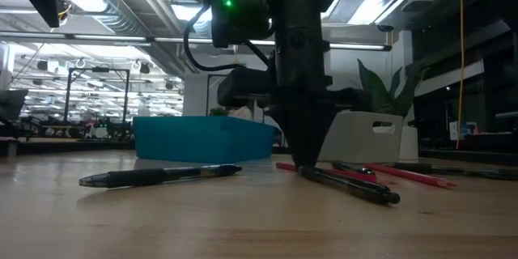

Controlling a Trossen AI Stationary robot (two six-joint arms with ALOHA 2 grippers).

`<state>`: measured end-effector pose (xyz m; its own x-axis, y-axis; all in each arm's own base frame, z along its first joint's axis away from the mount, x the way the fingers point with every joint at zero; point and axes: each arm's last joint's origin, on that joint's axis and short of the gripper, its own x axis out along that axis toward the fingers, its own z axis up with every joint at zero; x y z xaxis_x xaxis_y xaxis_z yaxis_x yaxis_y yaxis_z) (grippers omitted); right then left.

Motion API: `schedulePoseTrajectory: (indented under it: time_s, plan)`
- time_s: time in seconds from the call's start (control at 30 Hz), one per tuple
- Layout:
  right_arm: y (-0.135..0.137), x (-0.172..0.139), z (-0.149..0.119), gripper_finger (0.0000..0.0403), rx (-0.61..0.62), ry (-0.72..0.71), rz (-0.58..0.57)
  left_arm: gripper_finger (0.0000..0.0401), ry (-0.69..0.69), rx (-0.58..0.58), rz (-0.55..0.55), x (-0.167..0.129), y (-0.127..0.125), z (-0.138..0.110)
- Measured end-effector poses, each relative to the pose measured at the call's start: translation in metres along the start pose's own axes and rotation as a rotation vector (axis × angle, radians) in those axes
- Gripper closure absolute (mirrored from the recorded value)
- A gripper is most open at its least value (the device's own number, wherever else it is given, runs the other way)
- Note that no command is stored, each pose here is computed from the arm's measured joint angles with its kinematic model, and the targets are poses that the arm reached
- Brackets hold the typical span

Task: Sort pens & pencils
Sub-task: Put the red pencil into the blue bin

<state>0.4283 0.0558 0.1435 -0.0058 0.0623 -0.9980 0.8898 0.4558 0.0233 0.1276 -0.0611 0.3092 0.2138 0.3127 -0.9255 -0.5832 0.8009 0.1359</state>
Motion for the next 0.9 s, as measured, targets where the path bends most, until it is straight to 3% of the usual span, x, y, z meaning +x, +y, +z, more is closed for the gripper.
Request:
schedulePoseTrajectory:
  time_s: [0.27,0.9]
  plan:
    - [0.006,-0.014,0.006,0.0386,-0.016,-0.01,0.048,0.032,0.0,0.0,0.0,0.0,0.0,0.0]
    - [0.007,-0.057,0.012,0.0397,-0.025,-0.043,0.014,0.032,-0.015,0.0,0.007,0.0,0.0,0.0]
